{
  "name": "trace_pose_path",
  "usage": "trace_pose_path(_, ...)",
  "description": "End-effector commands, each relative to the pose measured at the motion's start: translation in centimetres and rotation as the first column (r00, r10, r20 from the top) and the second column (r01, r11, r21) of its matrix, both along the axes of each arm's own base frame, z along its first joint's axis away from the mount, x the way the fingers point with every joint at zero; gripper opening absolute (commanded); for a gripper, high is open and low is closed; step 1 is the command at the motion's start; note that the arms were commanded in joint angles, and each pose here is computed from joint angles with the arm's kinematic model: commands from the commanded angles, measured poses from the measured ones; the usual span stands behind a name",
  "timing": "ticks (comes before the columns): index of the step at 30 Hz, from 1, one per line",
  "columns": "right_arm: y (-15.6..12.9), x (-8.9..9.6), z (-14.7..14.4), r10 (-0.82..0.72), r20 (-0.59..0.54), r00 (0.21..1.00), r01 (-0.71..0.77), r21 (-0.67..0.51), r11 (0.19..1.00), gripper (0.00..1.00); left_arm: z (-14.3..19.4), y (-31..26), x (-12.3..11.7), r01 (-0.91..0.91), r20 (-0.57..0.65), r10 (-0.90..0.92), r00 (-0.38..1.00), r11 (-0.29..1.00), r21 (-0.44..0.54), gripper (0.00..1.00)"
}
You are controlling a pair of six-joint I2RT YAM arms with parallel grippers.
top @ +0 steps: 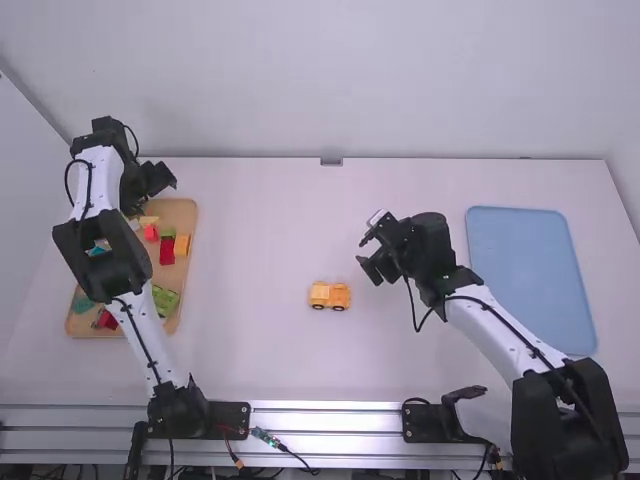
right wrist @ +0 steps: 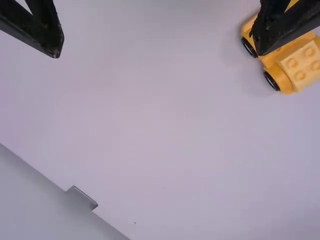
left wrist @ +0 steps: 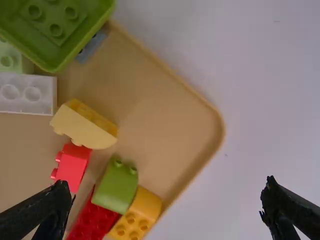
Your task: Assemble lego blocks to make yellow taxi
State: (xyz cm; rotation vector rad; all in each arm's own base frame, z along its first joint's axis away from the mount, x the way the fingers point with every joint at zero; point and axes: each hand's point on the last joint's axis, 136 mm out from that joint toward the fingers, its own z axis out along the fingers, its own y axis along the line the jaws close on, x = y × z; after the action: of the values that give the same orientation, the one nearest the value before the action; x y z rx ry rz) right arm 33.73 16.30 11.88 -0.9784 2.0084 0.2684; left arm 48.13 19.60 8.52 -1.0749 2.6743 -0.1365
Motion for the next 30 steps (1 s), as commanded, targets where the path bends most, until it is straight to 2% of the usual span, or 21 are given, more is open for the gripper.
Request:
trace_pose_path(1, 0.3, 0.7, 2.1, -0.002, 0.051, 0.999, 0.001, 0.018, 1.000, 0.99, -1.8, 0.5, -0.2, -0.058, -0.031, 0.057, 0.998, 0.998, -0.029, 0.99)
trace_pose_path(5, 0.3, 0.7, 2.1, -0.002, 0.050, 0.999, 0.001, 0.018, 1.000, 0.99, -2.9, 1.2, -0.6, -0.113, -0.055, 0.113, 0.992, 0.994, -0.001, 1.00)
trace_pose_path(6, 0.3, 0.7, 2.1, -0.002, 0.050, 0.999, 0.001, 0.018, 1.000, 0.99, -3.1, 1.3, -0.7, -0.118, -0.057, 0.118, 0.991, 0.993, 0.007, 0.95)
trace_pose_path(7, 0.3, 0.7, 2.1, -0.002, 0.050, 0.999, 0.001, 0.018, 1.000, 0.99, -3.3, 1.2, -0.7, -0.121, -0.058, 0.121, 0.991, 0.993, 0.007, 0.94)
trace_pose_path(11, 0.3, 0.7, 2.1, -0.002, 0.050, 0.999, 0.001, 0.018, 1.000, 0.99, -3.8, 1.3, -0.6, -0.124, -0.057, 0.124, 0.991, 0.992, 0.009, 0.94)
trace_pose_path(19, 0.3, 0.7, 2.1, -0.002, 0.050, 0.999, 0.001, 0.018, 1.000, 0.99, -4.8, 2.8, -2.1, -0.272, -0.103, 0.280, 0.954, 0.958, 0.086, 0.96)
trace_pose_path(21, 0.2, 0.7, 2.1, -0.002, 0.049, 0.999, 0.001, 0.017, 1.000, 0.99, -5.0, 2.9, -2.1, -0.296, -0.098, 0.304, 0.948, 0.951, 0.089, 0.98)
trace_pose_path(30, 0.3, 0.7, 2.1, 0.001, 0.050, 0.999, -0.001, 0.017, 1.000, 0.99, -6.9, 3.3, -1.2, -0.320, -0.047, 0.325, 0.945, 0.943, 0.087, 0.93)
